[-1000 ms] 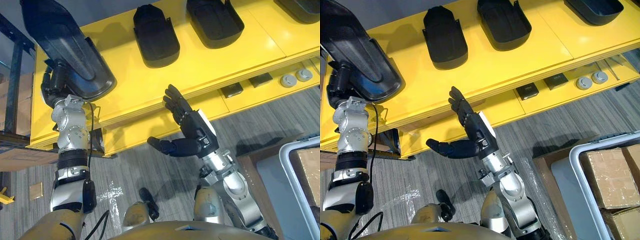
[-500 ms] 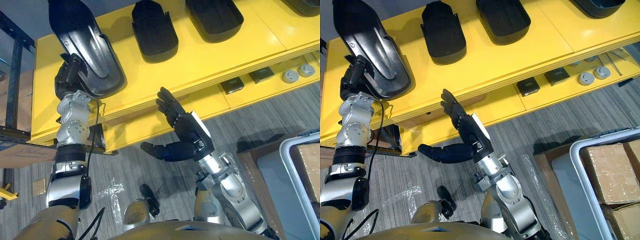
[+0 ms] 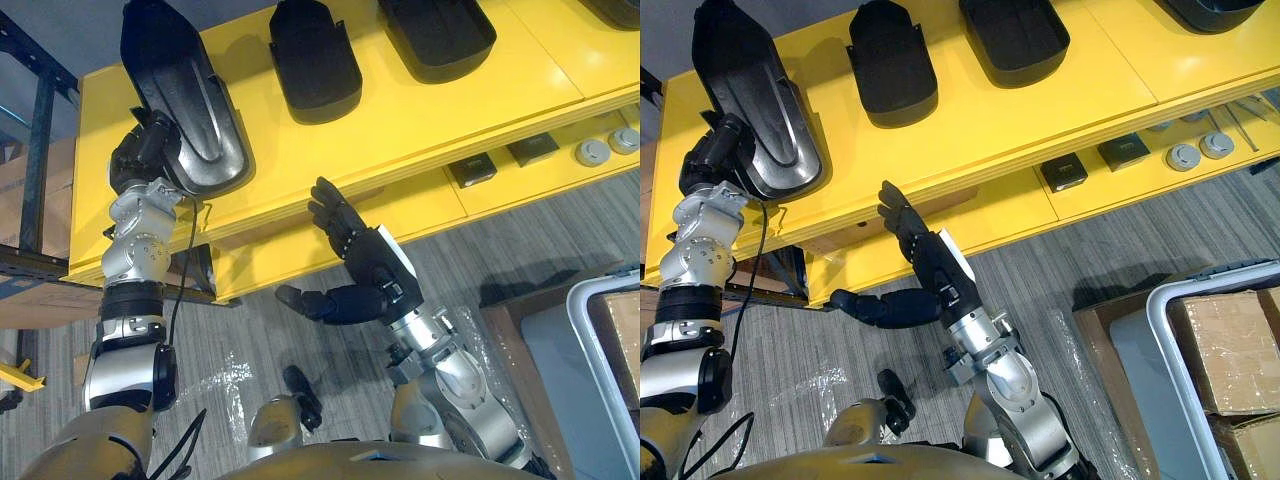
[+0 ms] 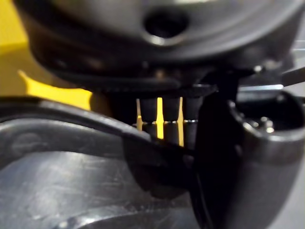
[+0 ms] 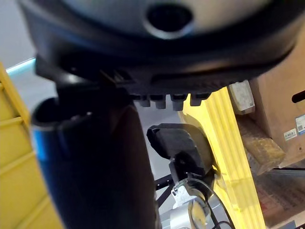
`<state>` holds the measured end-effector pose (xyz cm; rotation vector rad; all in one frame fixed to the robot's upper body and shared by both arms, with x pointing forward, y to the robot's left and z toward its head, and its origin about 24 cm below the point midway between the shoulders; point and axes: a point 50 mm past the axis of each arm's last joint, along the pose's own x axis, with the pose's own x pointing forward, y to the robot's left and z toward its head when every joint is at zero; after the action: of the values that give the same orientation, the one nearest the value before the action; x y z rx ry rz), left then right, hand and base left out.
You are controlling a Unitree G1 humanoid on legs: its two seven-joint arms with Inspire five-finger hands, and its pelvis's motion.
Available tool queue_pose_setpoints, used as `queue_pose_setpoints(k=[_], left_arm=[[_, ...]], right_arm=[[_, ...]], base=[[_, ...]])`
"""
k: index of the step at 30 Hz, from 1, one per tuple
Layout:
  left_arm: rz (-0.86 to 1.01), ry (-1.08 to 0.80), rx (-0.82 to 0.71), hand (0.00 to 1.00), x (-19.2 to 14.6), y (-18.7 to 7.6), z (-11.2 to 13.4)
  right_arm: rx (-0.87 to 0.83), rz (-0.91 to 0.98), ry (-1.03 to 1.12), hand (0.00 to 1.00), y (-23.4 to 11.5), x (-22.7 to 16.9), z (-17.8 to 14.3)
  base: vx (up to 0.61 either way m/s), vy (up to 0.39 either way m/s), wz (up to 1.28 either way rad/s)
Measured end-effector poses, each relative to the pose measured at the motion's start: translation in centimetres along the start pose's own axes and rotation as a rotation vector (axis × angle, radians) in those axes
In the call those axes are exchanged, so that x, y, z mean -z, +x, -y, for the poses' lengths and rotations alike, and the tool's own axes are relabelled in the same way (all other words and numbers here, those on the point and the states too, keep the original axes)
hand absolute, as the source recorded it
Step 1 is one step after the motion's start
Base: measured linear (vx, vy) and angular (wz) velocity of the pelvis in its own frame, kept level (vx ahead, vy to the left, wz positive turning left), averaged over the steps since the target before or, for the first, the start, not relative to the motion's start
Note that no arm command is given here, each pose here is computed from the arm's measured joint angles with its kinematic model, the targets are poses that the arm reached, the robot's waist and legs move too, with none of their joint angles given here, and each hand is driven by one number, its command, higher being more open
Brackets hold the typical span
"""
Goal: Walk over and take three plastic housings, then place them on the shelf
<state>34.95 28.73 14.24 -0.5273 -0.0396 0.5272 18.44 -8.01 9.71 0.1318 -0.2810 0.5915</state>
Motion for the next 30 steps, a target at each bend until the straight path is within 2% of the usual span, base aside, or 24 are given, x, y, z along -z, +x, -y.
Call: queue_pose_setpoints(k=[12,13,30], left_arm=[[-0.021,0.021,-0.024,0.0,-0.3,0.3,-0.1],[-0.024,0.016,-0.028,1.0,-0.4,0.3,-0.2],[-0.062,0.06,-0.127,1.0,-0.6,0.8,-2.0]], right_arm=[[0.015,-0.024,0.009,1.0,-0.2,0.3,-0.1],[0.015,-0.024,0.009,1.0,-0.2,0.3,-0.1],[0.033,-0.055,0.025,1.0,-0.8,0.7,-0.2]], base=[[0.0,0.0,0.0],[0.0,0.0,0.0],[0.0,0.0,0.0]])
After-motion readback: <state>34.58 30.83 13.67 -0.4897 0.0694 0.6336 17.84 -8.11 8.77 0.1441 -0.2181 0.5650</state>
